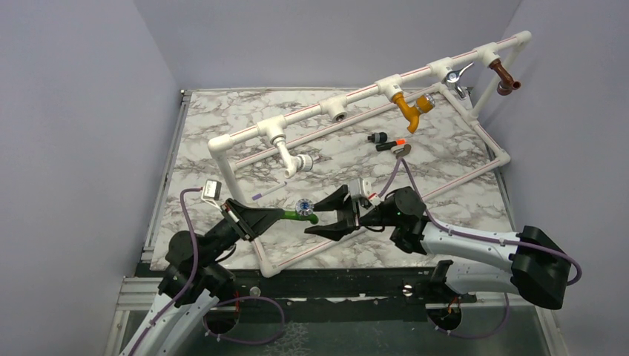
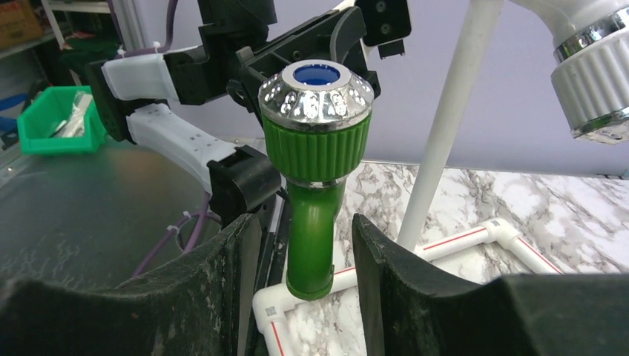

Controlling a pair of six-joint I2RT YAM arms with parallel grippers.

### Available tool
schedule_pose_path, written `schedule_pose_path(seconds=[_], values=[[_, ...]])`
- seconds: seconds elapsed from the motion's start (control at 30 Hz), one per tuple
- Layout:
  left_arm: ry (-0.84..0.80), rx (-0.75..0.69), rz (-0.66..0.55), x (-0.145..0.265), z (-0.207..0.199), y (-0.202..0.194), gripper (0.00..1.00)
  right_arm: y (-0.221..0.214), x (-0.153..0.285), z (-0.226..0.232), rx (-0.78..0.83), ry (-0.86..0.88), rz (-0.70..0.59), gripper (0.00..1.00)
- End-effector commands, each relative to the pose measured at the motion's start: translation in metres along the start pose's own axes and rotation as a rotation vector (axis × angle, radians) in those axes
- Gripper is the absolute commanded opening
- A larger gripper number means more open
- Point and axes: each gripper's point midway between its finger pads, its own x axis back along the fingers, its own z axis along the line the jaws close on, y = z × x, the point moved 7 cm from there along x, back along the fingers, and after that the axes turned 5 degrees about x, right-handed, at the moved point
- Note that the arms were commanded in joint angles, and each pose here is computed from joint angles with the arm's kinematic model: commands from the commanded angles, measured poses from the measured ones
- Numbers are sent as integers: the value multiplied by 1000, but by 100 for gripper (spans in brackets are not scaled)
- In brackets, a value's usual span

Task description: Install the water faucets

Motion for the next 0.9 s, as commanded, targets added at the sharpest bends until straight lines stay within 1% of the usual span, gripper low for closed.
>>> schedule_pose_path(seconds=[0.0, 0.57, 0.73, 0.77, 0.8, 0.83, 0.87], values=[[-54, 31, -34, 0, -9, 3, 0, 17, -8, -3, 46, 15, -62, 50], [-47, 35, -31, 0, -8, 3, 0, 15, -11, -6, 59, 13, -59, 41], [-46, 37, -29, 0, -8, 3, 0, 14, -11, -7, 63, 8, -59, 36], [-45, 39, -28, 0, -7, 3, 0, 14, -12, -7, 64, 9, -58, 34], [-45, 39, -29, 0, -7, 3, 0, 14, -12, -7, 65, 8, -58, 29], [-44, 40, -28, 0, -7, 3, 0, 14, -12, -8, 68, 7, -58, 22], [-42, 41, -29, 0, -7, 3, 0, 14, -12, -8, 71, 7, -57, 9]])
